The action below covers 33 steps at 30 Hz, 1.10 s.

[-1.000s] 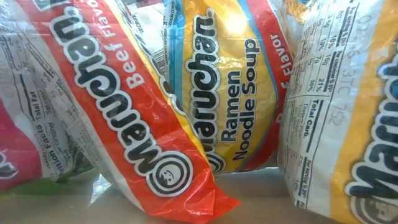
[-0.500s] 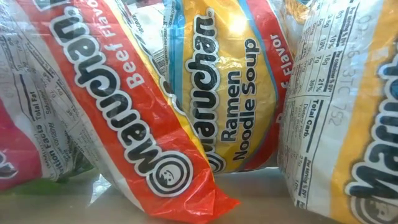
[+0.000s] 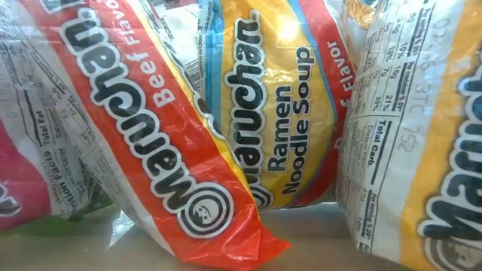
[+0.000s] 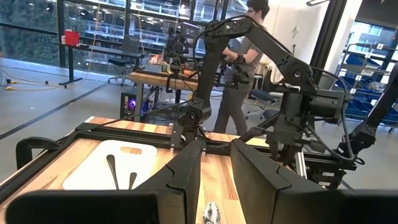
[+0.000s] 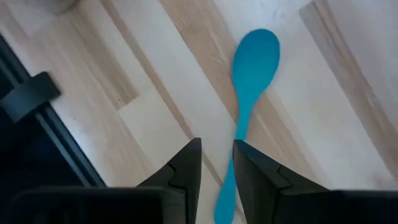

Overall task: Pick & Place Food Item
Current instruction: Put the blue baby spoon into the white bin

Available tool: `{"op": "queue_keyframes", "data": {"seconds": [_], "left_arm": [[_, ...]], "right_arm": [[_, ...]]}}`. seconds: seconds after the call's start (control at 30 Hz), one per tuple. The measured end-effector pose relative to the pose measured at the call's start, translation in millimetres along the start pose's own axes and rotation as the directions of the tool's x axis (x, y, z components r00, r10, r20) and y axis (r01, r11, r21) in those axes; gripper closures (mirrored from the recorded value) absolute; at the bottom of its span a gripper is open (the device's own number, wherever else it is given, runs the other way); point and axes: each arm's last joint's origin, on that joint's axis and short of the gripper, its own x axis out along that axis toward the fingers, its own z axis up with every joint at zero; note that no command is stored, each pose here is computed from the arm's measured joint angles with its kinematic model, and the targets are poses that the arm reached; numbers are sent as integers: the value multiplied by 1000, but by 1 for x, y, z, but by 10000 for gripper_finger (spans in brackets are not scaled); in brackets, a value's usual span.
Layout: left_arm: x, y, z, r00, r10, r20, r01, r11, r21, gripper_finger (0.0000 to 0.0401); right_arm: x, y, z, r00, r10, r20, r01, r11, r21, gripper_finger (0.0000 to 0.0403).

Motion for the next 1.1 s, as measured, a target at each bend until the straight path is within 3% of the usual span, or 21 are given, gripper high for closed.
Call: {"op": "queue_keyframes", "data": {"seconds": [0.17, 0.4, 0.7, 1.1], "left_arm": [[0, 0, 0, 1000, -1, 0, 1, 1000, 0, 316], [0, 0, 0, 1000, 0, 0, 0, 1000, 0, 316], [0, 0, 0, 1000, 0, 0, 0, 1000, 0, 316], [0, 0, 0, 1000, 0, 0, 0, 1000, 0, 316]], "right_arm": [[8, -5, -4, 999, -16, -44, 18, 999, 46, 317], [32, -13, -10, 996, 42, -74, -39, 998, 48, 317], [46, -27, -13, 997, -9, -80, 14, 999, 50, 317], [63, -35, -17, 996, 45, -78, -41, 998, 53, 317]]}}
